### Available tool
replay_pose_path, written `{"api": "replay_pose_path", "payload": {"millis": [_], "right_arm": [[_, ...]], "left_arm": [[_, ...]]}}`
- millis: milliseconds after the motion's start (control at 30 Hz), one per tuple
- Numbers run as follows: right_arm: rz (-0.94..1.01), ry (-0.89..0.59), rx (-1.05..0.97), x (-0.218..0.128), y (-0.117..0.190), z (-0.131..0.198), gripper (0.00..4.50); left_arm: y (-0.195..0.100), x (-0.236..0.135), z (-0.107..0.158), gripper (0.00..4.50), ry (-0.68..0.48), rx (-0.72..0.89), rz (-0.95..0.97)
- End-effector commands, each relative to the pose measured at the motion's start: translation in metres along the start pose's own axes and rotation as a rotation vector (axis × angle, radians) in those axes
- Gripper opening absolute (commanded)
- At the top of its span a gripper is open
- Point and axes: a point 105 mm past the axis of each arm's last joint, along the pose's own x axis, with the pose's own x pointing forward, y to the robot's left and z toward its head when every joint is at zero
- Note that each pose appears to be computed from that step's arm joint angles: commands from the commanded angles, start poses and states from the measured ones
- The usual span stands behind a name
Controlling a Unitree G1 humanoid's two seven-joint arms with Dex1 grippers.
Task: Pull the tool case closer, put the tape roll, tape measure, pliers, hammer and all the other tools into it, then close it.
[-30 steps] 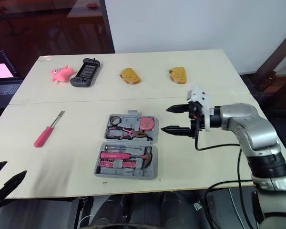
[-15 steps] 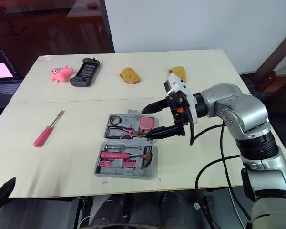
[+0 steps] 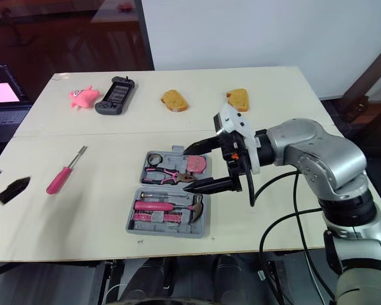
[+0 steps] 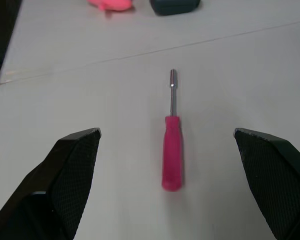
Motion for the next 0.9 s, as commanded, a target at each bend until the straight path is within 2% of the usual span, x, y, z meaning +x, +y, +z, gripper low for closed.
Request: {"api": "replay_pose_path", "payload": {"millis": [33,200,400,633,900], "right_arm": [[-0.047,-0.019,-0.052,-0.005,0.005,0.013,4.47],[-0.09,-0.027,-0.049,-0.007,0.009,0.016,4.47],[-0.14,-0.026,-0.048,-0.008,0.008,0.022,4.47],[-0.164,-0.02,-0.05,-0.011,0.008,0.029,4.47],[-0.169,-0.014,-0.054,-0.012,0.006,0.035,4.47]], "left_arm": [[0.005,0.026,0.001,4.5,0.097,0.024,-0.042],[0.0,0.061,0.002,4.5,0.178,0.054,-0.108],[-0.006,0.091,-0.02,4.5,0.285,0.074,-0.093],[-0.002,0.093,-0.04,4.5,0.401,0.085,-0.045],[-0.006,0.1,-0.04,4.5,0.414,0.064,-0.027]]}}
